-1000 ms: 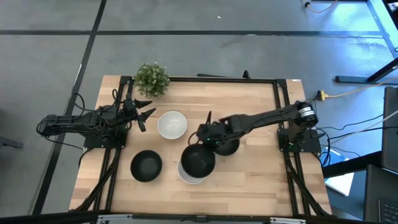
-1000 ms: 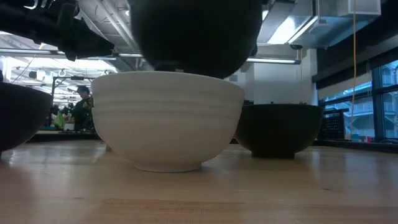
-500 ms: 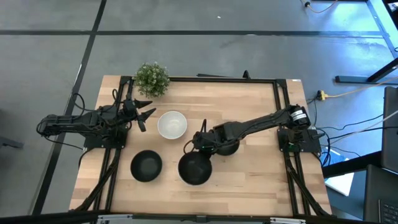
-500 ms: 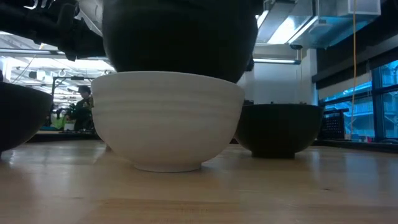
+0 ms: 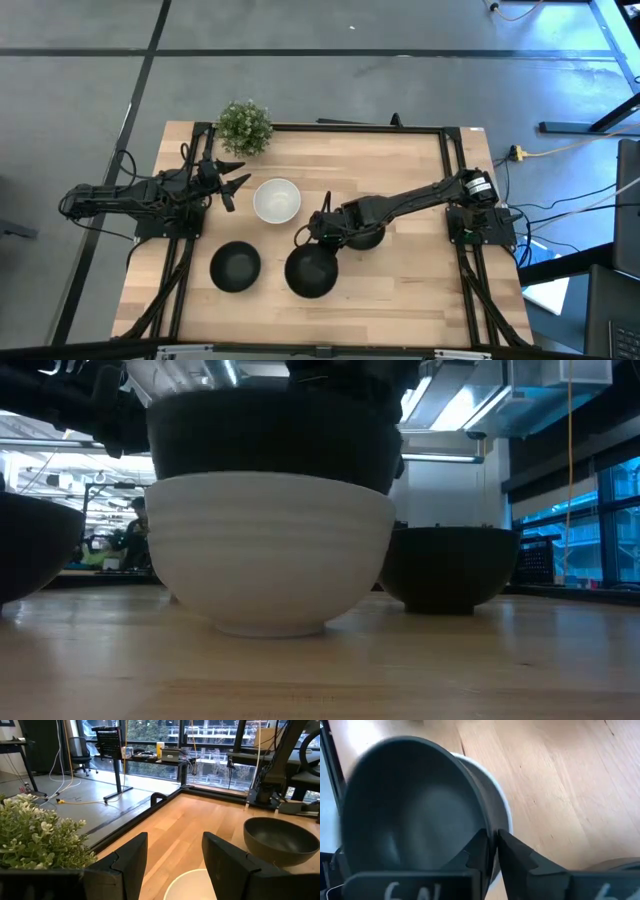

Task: Nest bowls inside each other
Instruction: Stack the top black bowl on the bottom white bowl, then stack the top black bowl on the bottom right stacked black bowl

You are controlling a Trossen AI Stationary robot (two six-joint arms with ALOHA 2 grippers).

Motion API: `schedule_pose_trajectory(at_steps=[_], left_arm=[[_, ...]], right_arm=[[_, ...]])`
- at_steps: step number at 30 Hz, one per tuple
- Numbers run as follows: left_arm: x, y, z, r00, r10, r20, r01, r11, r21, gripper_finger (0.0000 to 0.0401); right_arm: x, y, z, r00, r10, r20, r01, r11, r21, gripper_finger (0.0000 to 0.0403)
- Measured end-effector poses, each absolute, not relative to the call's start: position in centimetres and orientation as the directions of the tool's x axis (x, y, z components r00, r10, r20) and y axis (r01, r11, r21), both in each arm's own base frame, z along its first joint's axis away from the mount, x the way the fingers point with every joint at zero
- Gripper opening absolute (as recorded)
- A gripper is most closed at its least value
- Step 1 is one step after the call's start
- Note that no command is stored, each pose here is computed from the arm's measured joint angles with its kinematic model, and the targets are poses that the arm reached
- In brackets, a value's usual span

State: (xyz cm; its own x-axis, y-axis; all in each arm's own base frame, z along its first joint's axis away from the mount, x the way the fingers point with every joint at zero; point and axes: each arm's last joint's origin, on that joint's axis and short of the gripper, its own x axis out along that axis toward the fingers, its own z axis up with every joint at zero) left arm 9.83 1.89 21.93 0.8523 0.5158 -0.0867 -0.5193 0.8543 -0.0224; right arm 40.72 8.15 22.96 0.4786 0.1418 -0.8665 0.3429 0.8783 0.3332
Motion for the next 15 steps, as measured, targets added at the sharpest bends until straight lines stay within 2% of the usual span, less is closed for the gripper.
schedule_pose_trajectory(at_steps=[15], left_arm=[[9.83, 1.89, 21.93, 0.852, 0.516, -0.087, -0.519, 0.854, -0.023, 0.0183]], right_arm=[[40.77, 7.87, 22.96, 0.480, 0.138, -0.867, 0.304, 0.900, 0.312, 0.0124]])
